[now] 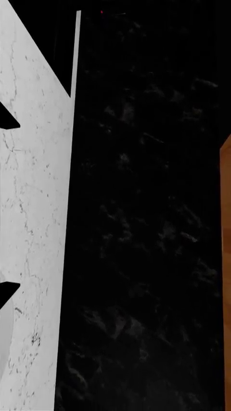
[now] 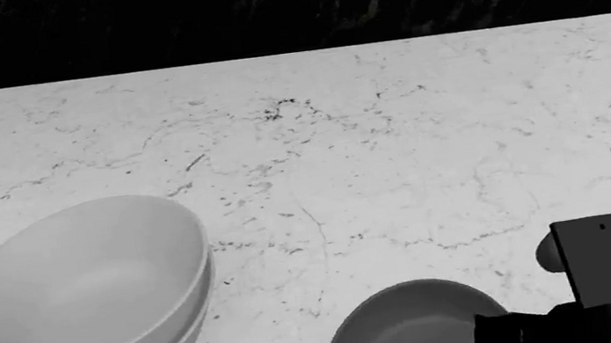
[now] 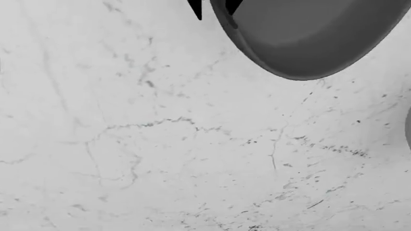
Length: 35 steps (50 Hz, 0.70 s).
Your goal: Stack the bowls from largest to smallest.
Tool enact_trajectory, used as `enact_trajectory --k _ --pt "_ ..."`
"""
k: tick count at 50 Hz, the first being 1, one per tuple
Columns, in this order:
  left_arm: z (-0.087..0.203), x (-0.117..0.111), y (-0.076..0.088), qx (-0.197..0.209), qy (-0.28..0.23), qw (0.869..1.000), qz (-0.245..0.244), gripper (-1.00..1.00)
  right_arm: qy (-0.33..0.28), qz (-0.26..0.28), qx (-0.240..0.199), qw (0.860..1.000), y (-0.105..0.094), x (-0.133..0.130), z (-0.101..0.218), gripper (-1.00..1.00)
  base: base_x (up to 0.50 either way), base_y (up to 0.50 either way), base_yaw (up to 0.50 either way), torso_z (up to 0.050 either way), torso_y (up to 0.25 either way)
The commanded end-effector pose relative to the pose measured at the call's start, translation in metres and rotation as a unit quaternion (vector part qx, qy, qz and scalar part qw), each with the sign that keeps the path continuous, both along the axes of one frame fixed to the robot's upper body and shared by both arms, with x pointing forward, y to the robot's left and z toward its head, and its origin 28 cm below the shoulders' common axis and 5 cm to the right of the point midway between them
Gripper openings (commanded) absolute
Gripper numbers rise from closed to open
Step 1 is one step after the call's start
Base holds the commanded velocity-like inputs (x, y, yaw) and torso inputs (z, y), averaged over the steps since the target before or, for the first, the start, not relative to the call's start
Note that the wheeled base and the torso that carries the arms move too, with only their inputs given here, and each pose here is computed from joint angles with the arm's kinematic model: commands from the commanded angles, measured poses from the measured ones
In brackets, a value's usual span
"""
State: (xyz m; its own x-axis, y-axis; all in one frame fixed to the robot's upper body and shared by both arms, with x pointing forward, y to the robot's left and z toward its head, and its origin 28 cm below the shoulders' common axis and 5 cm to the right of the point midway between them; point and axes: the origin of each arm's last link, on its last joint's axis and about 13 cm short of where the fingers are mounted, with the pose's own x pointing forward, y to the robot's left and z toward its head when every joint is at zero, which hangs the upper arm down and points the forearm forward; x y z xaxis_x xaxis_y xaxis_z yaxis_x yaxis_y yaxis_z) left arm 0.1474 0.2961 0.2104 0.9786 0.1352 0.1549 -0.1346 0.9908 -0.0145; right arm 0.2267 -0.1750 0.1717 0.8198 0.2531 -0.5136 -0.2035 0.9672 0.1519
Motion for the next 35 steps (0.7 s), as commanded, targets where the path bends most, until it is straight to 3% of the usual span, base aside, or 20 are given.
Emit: enact_trajectory --k 1,25,28,35 --pt "0.0 0.0 0.001 -0.001 -0.001 1.0 0.0 1.0 -0.055 -0.015 0.013 0.998 0.012 0.004 0.045 -1.0 0.0 0.0 0.0 0.0 0.0" --pt "-0.001 -0.001 0.003 0.011 0.001 1.0 0.009 1.0 -0.132 0.061 0.09 0.985 0.079 0.061 0.15 -1.0 0.0 0.0 0.0 0.0 0.0" --pt "-0.001 -0.002 0.004 0.011 0.001 1.0 0.013 1.0 -0.12 0.066 0.113 0.984 0.088 0.077 0.165 -1.0 0.0 0.0 0.0 0.0 0.0" --pt "-0.002 -0.002 0.004 0.009 0.002 1.0 0.012 1.0 -0.105 0.07 0.11 0.986 0.111 0.108 0.172 -1.0 0.0 0.0 0.0 0.0 0.0"
